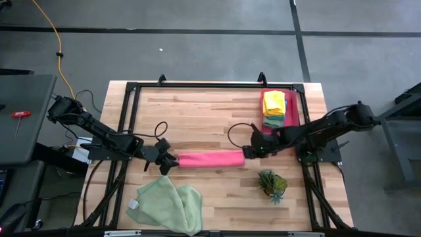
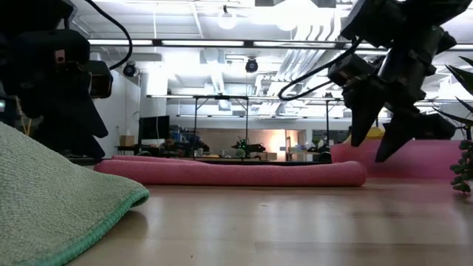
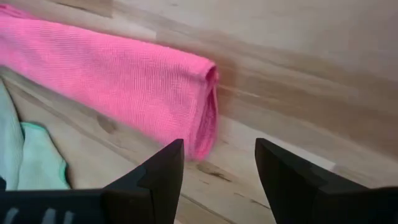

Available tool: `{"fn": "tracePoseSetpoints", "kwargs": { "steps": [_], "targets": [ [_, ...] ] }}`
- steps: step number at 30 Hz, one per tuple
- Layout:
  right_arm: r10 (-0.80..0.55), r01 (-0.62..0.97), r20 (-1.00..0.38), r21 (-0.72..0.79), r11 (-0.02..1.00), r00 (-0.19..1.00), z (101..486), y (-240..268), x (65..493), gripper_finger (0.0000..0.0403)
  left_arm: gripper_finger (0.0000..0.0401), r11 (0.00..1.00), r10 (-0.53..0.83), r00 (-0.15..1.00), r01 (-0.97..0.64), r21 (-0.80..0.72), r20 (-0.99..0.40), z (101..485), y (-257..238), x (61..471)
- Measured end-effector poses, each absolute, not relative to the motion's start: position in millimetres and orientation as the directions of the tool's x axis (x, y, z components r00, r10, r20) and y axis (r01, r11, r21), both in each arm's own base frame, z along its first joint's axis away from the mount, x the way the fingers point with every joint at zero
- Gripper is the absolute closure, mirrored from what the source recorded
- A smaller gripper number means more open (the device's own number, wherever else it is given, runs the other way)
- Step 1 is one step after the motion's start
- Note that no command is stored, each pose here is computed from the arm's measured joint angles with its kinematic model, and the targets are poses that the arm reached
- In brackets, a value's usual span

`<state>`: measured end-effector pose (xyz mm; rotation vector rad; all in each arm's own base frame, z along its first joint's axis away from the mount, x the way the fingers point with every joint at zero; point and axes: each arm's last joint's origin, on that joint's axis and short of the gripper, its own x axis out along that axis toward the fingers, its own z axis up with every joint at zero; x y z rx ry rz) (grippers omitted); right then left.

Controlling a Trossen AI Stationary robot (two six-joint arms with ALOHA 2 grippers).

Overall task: Fold microfiber towels
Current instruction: Fold the pink microfiber cloth

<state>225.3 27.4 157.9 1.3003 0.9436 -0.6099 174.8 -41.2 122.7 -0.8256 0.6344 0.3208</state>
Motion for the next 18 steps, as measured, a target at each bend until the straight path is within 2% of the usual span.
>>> {"fn": "tracePoseSetpoints", "kwargs": {
  "steps": [6,12,18],
  "targets": [
    [0.128,0.801,-0.82,0.572,0.178,0.558,145.6,36.8,241.2,0.0212,0.0208,0.664,0.027,0.771,-0.489,-0.565,-0.636,122.6,-41.1,174.7],
    [0.112,0.831,-0.847,0.531,0.164,0.519,129.3,34.5,246.7,0.0212,0.0207,0.663,0.026,0.771,-0.489,-0.566,-0.636,122.7,-41.2,174.7],
    [0.107,0.827,-0.836,0.549,0.122,0.539,128.1,33.6,249.9,0.0212,0.0208,0.662,0.026,0.771,-0.49,-0.567,-0.636,122.7,-41.1,174.8]
  ]
}}
